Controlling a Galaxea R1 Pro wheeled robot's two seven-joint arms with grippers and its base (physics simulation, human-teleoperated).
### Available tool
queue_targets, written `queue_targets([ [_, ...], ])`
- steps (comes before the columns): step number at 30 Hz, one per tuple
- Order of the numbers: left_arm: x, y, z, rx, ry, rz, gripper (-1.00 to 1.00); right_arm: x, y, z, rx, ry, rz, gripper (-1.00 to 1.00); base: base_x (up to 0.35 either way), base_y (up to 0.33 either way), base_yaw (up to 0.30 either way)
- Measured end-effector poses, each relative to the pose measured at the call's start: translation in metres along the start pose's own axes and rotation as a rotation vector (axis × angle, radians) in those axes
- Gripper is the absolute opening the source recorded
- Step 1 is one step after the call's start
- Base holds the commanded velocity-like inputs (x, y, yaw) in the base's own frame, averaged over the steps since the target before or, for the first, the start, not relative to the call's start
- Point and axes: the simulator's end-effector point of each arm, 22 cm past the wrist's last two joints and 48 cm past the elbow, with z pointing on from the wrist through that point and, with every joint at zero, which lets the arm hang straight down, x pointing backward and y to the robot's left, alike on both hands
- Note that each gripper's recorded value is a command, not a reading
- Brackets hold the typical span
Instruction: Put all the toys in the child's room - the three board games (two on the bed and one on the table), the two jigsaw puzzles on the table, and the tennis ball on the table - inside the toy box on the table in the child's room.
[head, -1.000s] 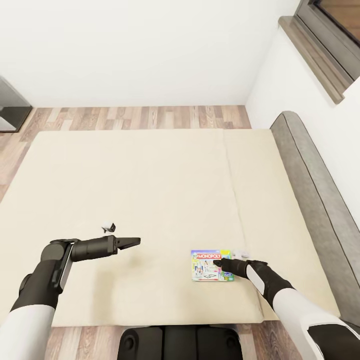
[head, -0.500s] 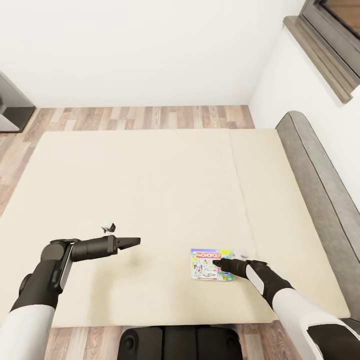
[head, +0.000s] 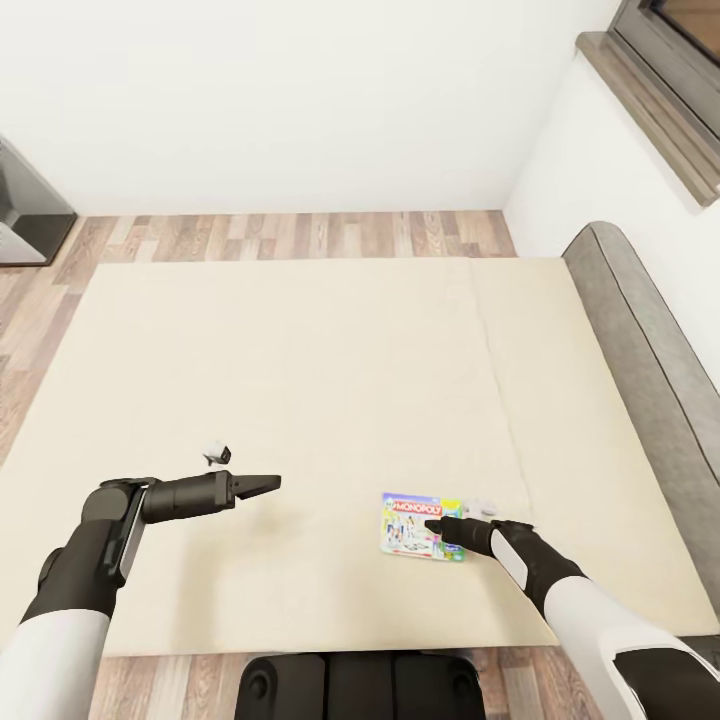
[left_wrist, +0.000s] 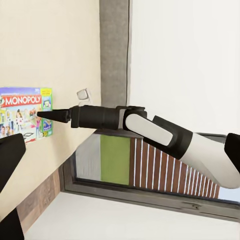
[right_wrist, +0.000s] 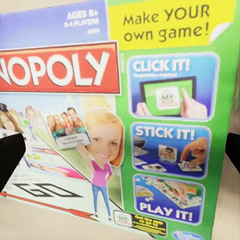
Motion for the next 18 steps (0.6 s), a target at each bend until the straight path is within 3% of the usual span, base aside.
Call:
queue_targets([
  [7, 0.000, 0.000, 0.000, 0.000, 0.000, 0.000, 1.00, 0.000, 0.000, 0.000, 0.000, -0.001, -0.001, 1.00, 0.000, 0.131, 0.000],
  [9, 0.000, 0.000, 0.000, 0.000, 0.000, 0.000, 1.00, -0.001, -0.005, -0.001, 0.015, 0.000, -0.023, 1.00, 0.000, 0.126, 0.000],
  [18, 0.000, 0.000, 0.000, 0.000, 0.000, 0.000, 1.00, -0.006, -0.026, -0.007, 0.044, -0.006, -0.021, 1.00, 0.000, 0.116, 0.000],
])
